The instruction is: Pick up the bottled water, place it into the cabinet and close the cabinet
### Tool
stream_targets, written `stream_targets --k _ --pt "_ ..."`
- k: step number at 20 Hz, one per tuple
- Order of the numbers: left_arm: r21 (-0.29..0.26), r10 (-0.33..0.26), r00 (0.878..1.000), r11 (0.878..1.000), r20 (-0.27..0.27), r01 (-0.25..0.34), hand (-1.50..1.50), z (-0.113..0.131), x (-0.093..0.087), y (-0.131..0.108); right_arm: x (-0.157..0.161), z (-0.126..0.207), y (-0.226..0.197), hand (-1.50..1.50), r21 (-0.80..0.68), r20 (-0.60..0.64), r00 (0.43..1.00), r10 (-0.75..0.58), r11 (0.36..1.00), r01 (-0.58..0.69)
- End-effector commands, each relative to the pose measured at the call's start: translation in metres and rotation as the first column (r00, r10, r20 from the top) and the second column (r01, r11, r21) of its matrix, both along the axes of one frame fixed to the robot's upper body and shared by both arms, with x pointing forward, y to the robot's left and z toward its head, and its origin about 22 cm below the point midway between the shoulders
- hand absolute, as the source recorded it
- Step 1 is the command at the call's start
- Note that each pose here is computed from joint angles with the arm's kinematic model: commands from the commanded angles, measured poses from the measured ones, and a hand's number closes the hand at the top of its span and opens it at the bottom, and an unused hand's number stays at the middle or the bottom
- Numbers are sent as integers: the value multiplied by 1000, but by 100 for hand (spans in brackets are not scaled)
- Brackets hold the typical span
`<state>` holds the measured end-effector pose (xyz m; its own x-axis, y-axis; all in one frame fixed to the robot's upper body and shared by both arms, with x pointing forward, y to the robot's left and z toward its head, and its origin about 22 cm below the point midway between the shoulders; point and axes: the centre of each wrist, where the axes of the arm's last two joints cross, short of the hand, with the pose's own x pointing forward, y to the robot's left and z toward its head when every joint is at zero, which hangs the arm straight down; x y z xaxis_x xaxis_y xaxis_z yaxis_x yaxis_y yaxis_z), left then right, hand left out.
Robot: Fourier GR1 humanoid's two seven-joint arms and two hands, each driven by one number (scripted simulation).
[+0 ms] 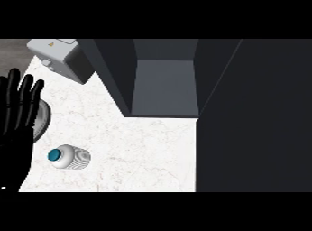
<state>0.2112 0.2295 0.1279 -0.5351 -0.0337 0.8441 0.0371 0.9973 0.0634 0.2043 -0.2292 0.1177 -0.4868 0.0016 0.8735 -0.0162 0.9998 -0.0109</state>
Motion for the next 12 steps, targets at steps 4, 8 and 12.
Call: stream_targets --k 4,8,12 --pt "4 -359 933 933 -13 359 -150 4 13 33 -18 1 -1 -150 -15 -7 1000 -5 1000 5" --pt "-137 -558 802 830 -213 541 -150 -35 5 42 -30 -3 12 -150 -10 -102 960 260 965 -262" --pt "-161 -609 759 793 -231 588 -150 -23 -2 102 -55 10 3 -150 -8 -120 945 304 952 -308"
